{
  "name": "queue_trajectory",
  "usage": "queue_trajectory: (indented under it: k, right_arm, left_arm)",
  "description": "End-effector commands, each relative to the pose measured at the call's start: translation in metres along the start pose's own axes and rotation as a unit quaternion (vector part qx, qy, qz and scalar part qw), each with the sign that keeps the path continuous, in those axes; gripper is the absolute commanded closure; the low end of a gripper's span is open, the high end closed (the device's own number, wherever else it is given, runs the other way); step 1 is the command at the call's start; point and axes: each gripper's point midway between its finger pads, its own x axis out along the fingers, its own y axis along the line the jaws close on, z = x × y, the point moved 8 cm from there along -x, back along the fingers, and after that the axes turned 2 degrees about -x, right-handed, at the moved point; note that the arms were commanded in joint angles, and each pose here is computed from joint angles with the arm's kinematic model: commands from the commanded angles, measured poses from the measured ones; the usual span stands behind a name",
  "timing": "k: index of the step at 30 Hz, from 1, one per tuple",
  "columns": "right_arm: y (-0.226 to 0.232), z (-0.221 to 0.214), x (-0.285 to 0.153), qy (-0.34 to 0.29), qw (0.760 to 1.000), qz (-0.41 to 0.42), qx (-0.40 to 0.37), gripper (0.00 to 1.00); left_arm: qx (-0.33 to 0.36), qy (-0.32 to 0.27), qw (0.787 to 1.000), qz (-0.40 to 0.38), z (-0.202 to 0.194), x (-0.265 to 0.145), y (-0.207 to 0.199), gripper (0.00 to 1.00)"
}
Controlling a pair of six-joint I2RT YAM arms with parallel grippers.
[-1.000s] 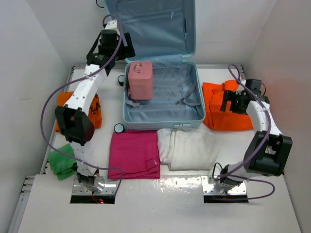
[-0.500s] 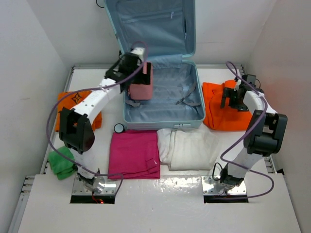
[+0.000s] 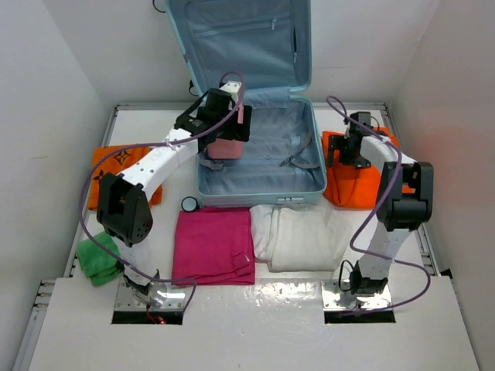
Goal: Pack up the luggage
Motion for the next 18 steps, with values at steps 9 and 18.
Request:
queue_trajectory:
  k: [9, 18]
  right_arm:
    - [0.051, 0.01, 0.049, 0.036, 0.995, -0.096, -0.02, 0.01]
    - [0.047, -0.013, 0.056, 0.059, 0.996, -0.003, 0.063, 0.01]
  left_arm:
    - [-0.04, -0.026, 0.999, 0.006, 0.017, -0.008, 0.025, 0.07]
    - [-0.079, -0.008, 0.997, -0.002, 0.014, 0.003, 0.05, 0.07]
